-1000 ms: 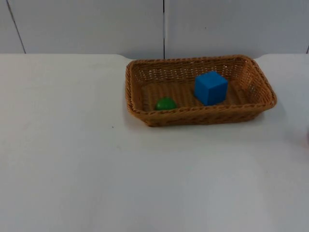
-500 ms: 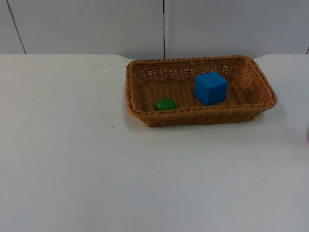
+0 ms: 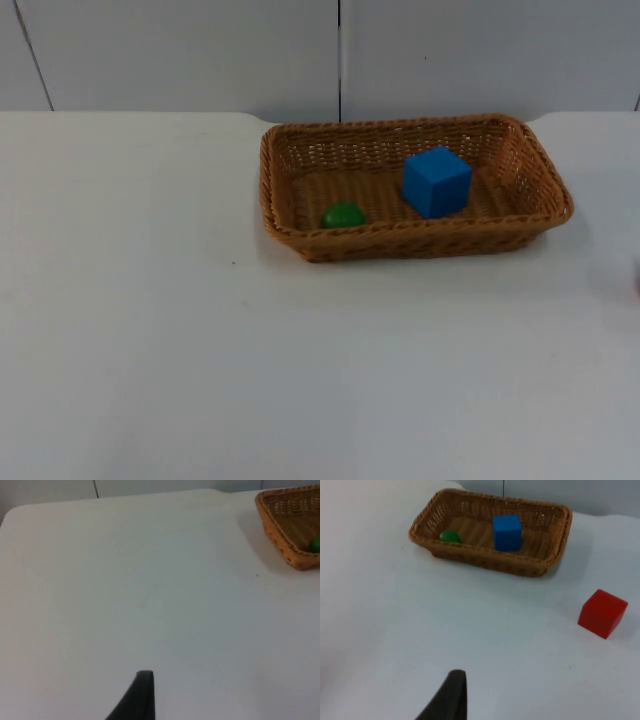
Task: Place all geometric objects except the red cube into the basket.
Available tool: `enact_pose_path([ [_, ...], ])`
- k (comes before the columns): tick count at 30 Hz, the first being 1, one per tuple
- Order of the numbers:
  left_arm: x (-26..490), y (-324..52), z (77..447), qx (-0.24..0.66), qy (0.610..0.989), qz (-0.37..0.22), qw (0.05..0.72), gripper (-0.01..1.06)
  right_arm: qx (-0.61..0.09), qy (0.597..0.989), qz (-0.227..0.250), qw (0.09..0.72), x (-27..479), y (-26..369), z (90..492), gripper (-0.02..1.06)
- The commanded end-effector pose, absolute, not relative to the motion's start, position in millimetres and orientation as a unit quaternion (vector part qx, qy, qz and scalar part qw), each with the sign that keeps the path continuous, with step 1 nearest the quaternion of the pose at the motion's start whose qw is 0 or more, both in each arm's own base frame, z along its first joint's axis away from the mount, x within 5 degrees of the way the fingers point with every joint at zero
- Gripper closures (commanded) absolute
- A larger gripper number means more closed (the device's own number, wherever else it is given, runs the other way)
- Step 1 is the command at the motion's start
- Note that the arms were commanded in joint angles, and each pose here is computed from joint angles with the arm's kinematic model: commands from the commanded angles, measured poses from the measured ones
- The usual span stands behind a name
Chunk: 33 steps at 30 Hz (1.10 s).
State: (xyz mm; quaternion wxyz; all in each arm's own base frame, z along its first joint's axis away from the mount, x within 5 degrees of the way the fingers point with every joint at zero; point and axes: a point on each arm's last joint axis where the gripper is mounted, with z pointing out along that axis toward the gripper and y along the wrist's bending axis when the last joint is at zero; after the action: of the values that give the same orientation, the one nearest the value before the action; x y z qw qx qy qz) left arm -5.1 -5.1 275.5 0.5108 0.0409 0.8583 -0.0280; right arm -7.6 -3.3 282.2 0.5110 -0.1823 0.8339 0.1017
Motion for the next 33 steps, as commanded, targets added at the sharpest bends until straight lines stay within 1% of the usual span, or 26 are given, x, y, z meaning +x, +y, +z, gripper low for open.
enact_pose_path([
  [1, -5.0, -3.9, 274.5, 0.029, 0.858, -0.026, 0.513, 0.00, -0.180, 0.835, 0.102, 0.510, -6.8, -3.0, 279.9, -0.01],
  [26, -4.9, -3.0, 274.5, 0.023, 0.858, -0.024, 0.513, 0.00, -0.178, 0.836, 0.101, 0.510, -6.9, -2.9, 279.9, -0.01],
  [32, -5.0, -3.4, 274.5, 0.023, 0.858, -0.026, 0.512, 0.00, -0.139, 0.842, 0.080, 0.515, -7.2, -1.8, 280.1, -0.01],
  [33, -5.0, -3.4, 274.5, 0.023, 0.858, -0.026, 0.512, 0.00, -0.113, 0.846, 0.064, 0.517, -7.3, -1.4, 280.1, -0.01],
])
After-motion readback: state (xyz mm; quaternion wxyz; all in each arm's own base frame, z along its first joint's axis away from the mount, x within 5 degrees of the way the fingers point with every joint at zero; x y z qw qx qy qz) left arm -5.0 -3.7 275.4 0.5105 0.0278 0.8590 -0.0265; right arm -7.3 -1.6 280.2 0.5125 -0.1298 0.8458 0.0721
